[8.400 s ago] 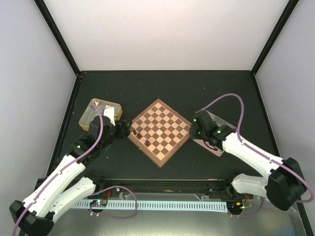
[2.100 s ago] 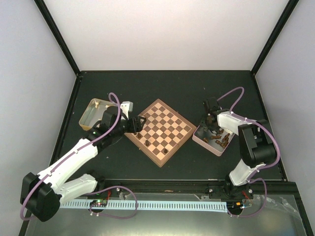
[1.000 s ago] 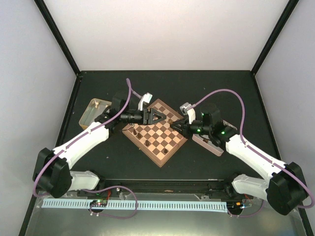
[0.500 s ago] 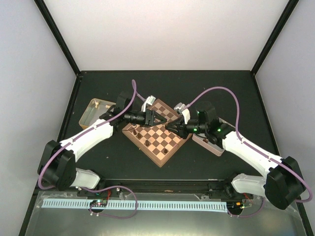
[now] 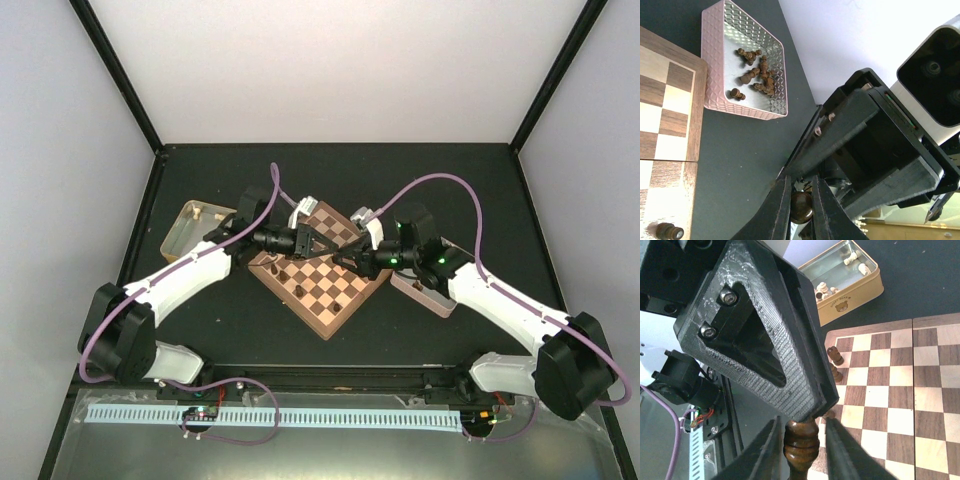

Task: Set up the chess pieces on the board
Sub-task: Pick up the chess piece from the storage box.

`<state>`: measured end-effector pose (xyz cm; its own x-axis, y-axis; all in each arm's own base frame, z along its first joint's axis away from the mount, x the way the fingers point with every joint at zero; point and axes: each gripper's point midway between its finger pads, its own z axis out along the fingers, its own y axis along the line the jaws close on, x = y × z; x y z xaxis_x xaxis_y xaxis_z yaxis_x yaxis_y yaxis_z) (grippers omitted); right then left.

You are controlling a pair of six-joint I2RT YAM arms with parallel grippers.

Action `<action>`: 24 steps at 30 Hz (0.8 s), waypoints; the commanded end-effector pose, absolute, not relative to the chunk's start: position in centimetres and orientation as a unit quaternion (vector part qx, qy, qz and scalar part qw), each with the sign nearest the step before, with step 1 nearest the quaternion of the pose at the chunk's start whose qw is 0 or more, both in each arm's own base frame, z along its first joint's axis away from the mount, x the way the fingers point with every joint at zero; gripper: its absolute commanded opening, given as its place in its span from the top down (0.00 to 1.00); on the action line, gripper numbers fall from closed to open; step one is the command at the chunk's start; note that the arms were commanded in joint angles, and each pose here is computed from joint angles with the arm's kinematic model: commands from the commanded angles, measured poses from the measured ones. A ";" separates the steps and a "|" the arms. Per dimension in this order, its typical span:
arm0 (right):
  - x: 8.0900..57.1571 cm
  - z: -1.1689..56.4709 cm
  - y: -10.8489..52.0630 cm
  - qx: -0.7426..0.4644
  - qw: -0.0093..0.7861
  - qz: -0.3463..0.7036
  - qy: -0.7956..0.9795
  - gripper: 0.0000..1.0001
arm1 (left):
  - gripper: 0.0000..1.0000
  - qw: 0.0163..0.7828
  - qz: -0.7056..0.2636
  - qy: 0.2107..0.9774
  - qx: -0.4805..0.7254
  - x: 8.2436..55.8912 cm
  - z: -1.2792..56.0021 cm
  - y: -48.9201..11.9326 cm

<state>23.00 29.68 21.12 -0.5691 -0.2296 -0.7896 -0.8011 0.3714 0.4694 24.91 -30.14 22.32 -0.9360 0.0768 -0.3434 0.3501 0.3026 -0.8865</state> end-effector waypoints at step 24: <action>23.4 30.1 27.8 -0.007 0.320 0.697 0.642 0.35 | 0.98 0.175 -0.657 0.733 0.025 27.2 30.7 -30.1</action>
<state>23.08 28.45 26.77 -0.8092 0.3297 -0.4864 -0.4650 0.1467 0.8731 26.83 -30.14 28.81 -0.9430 -0.1423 -0.3007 0.2724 0.1883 -0.9436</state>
